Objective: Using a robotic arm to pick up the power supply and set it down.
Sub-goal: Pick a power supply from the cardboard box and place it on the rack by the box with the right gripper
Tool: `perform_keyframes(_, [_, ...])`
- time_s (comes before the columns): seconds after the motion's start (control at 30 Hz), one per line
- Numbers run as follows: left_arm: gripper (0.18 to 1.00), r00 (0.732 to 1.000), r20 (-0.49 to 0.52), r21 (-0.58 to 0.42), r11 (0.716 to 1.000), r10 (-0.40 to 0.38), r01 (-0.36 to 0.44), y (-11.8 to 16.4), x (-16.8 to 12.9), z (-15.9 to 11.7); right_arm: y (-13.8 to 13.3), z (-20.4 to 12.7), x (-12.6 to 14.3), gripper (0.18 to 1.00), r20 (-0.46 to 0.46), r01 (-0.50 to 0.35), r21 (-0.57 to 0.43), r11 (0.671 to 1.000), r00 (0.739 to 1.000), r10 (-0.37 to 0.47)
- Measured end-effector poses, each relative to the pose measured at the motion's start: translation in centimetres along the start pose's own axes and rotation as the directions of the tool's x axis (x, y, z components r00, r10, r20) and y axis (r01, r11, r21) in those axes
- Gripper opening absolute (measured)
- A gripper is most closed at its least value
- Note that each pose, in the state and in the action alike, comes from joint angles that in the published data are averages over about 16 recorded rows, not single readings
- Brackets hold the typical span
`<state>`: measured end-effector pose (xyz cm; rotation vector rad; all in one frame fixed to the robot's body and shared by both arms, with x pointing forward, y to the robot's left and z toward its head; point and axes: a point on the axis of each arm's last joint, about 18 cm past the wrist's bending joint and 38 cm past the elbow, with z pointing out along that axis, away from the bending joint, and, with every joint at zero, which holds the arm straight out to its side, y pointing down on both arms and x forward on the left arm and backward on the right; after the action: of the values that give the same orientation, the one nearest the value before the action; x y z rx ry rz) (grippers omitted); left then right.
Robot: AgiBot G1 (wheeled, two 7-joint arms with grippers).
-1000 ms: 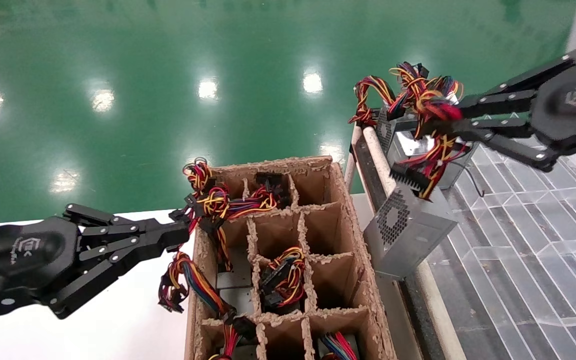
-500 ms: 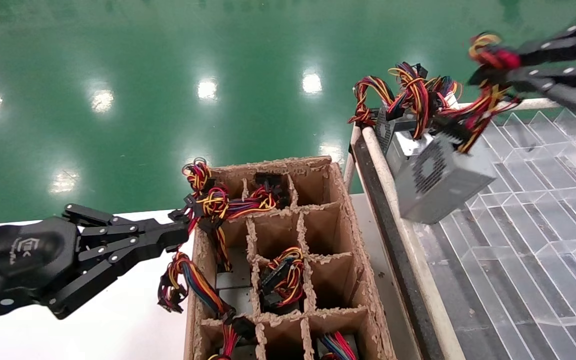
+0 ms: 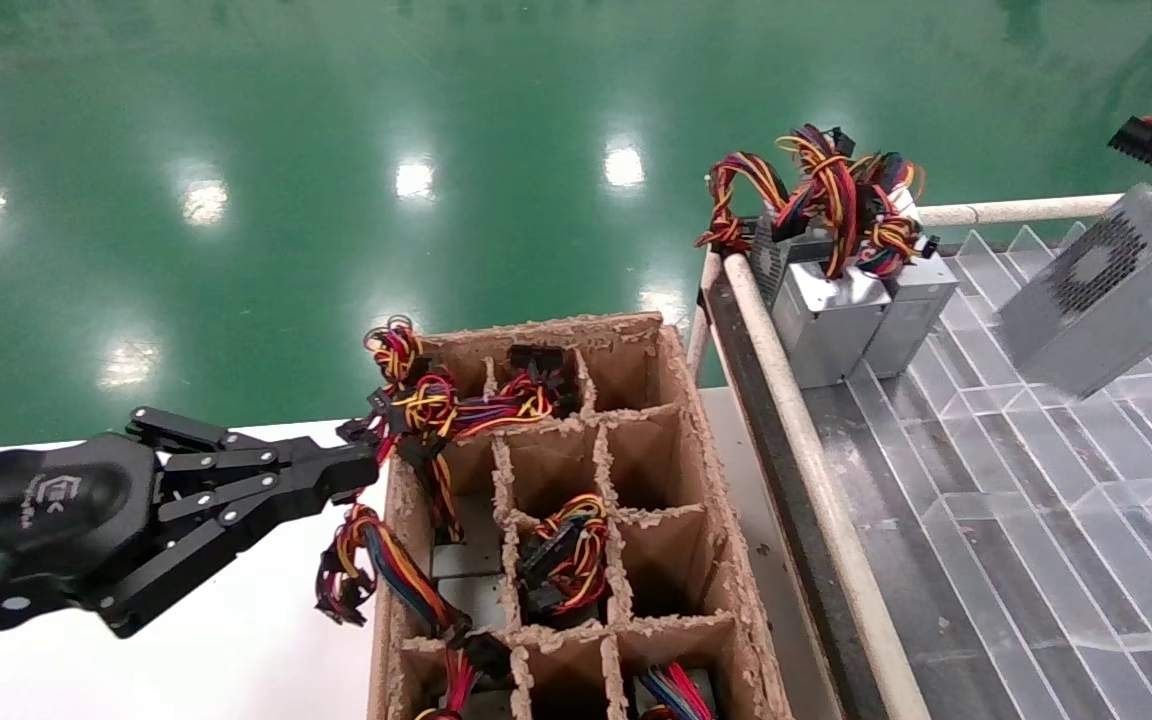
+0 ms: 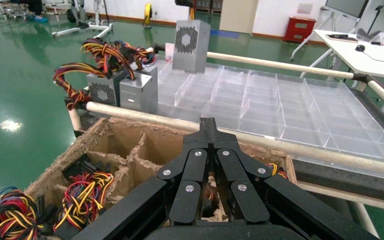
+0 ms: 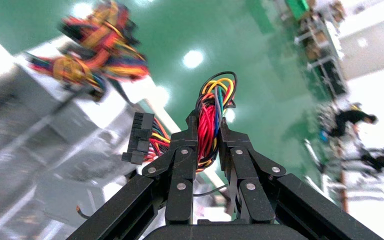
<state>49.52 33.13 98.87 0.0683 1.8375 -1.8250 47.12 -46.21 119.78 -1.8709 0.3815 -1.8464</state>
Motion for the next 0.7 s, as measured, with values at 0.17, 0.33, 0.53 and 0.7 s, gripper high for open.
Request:
perform_keyframes(0.17, [0.191,1.000,0.000,0.000,1.000,0.000,0.000,0.0,0.0,0.0,1.2,2.6,0.2,0.253,-0.049,-0.011,-0.045,0.999,0.999,0.009])
perform_keyframes(0.33, [0.191,1.000,0.000,0.000,1.000,0.000,0.000,0.0,0.0,0.0,2.0,6.0,-0.4,0.253,-0.056,-0.029,-0.046,0.999,0.998,0.026])
perform_keyframes(0.53, [0.191,1.000,0.000,0.000,1.000,0.000,0.000,0.0,0.0,0.0,2.5,10.2,-1.3,0.252,-0.046,-0.054,-0.013,0.998,0.998,0.053])
perform_keyframes(0.7, [0.191,1.000,0.000,0.000,1.000,0.000,0.000,0.0,0.0,0.0,2.5,13.1,-1.6,0.252,-0.034,-0.073,0.025,0.997,0.997,0.074])
